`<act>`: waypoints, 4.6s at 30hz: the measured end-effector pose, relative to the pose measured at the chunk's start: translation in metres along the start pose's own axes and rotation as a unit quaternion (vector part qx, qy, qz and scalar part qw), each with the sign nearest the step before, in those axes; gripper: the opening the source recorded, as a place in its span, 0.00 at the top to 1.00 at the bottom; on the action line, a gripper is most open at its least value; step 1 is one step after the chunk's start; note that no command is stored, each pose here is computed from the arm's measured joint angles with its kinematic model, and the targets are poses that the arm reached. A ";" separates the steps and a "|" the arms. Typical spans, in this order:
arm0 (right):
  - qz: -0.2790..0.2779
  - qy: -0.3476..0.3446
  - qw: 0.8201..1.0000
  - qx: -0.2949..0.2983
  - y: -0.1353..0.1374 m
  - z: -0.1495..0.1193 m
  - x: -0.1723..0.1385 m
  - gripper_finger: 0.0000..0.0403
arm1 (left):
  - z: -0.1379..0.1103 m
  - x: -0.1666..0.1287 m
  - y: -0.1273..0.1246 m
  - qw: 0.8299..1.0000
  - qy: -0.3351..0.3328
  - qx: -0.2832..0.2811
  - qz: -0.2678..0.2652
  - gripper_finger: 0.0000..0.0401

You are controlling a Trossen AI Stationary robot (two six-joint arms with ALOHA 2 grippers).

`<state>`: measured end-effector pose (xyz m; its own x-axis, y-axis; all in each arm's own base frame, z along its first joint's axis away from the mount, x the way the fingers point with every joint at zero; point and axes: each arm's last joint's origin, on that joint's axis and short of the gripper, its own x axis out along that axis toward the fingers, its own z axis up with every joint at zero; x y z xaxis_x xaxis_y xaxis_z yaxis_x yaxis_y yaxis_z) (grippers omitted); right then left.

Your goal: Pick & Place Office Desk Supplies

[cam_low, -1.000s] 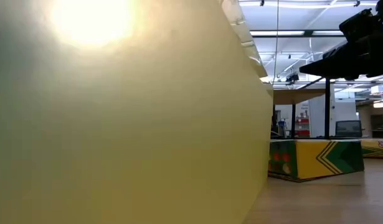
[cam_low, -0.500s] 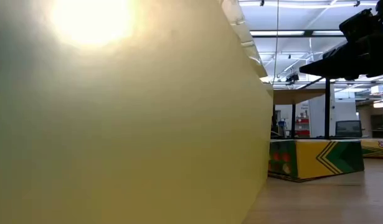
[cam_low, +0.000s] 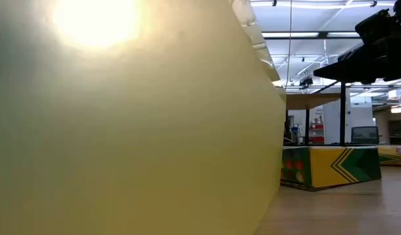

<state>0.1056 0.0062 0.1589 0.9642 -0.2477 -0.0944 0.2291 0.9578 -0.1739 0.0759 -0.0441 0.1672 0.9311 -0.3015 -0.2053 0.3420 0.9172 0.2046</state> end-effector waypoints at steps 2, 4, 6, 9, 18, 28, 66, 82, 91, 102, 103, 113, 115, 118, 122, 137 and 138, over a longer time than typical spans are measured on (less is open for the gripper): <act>0.000 0.000 1.000 0.000 0.000 0.000 0.000 0.98 | 0.000 0.000 0.000 1.000 0.000 0.000 0.000 0.65; 0.000 0.000 1.000 0.000 0.000 0.000 0.000 0.98 | 0.000 0.000 0.000 1.000 0.000 0.000 0.000 0.65; 0.000 0.000 1.000 0.000 0.000 0.000 0.000 0.98 | 0.000 0.000 0.000 1.000 0.000 0.000 0.000 0.65; 0.000 0.000 1.000 0.001 0.000 0.000 0.000 0.98 | 0.000 0.000 0.000 1.000 0.000 0.000 0.000 0.65; 0.082 -0.008 0.989 0.121 0.005 0.002 0.000 0.98 | 0.000 0.000 0.000 1.000 0.000 0.000 0.000 0.65; 0.344 -0.073 0.933 0.081 0.017 0.013 -0.008 0.98 | 0.000 0.000 0.000 1.000 0.000 0.000 0.000 0.65; 0.348 0.016 0.927 0.142 0.019 0.001 -0.007 0.98 | 0.000 0.000 0.000 0.991 0.000 0.135 0.004 0.65; 0.348 0.016 0.927 0.142 0.019 0.001 -0.007 0.98 | 0.033 0.007 0.007 0.980 -0.076 -0.172 0.072 0.65; 0.347 0.016 0.927 0.142 0.019 0.001 -0.007 0.98 | 0.091 0.016 0.014 0.968 0.002 -0.236 0.083 0.65; 0.347 0.016 0.927 0.142 0.019 0.001 -0.007 0.98 | 0.113 0.037 0.047 0.915 0.156 -0.273 0.254 0.65; 0.347 0.016 0.927 0.142 0.019 0.001 -0.007 0.98 | 0.110 0.039 0.053 0.905 0.161 -0.293 0.264 0.65; 0.347 0.016 0.927 0.142 0.019 0.001 -0.007 0.98 | 0.077 0.032 0.114 0.828 0.137 -0.431 0.331 0.65; 0.347 0.016 0.927 0.142 0.019 0.001 -0.007 0.98 | 0.066 0.030 0.123 0.813 0.138 -0.444 0.350 0.65; 0.347 0.016 0.927 0.142 0.019 0.001 -0.007 0.98 | 0.048 0.029 0.130 0.783 0.154 -0.469 0.378 0.65; 0.347 0.016 0.927 0.142 0.019 0.001 -0.007 0.98 | 0.033 0.030 0.136 0.736 0.149 -0.519 0.408 0.65; 0.347 0.016 0.927 0.142 0.019 0.001 -0.007 0.98 | 0.025 0.045 0.141 0.647 0.239 -0.617 0.378 0.65; 0.347 0.016 0.927 0.142 0.019 0.001 -0.007 0.98 | 0.023 0.047 0.142 0.640 0.244 -0.621 0.380 0.65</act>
<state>0.1037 0.0264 0.1571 0.8889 0.4432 -0.1159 -0.4153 0.8864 0.2045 0.1705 0.0657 0.2086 0.5140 0.1951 -0.8353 -0.8340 0.3415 -0.4335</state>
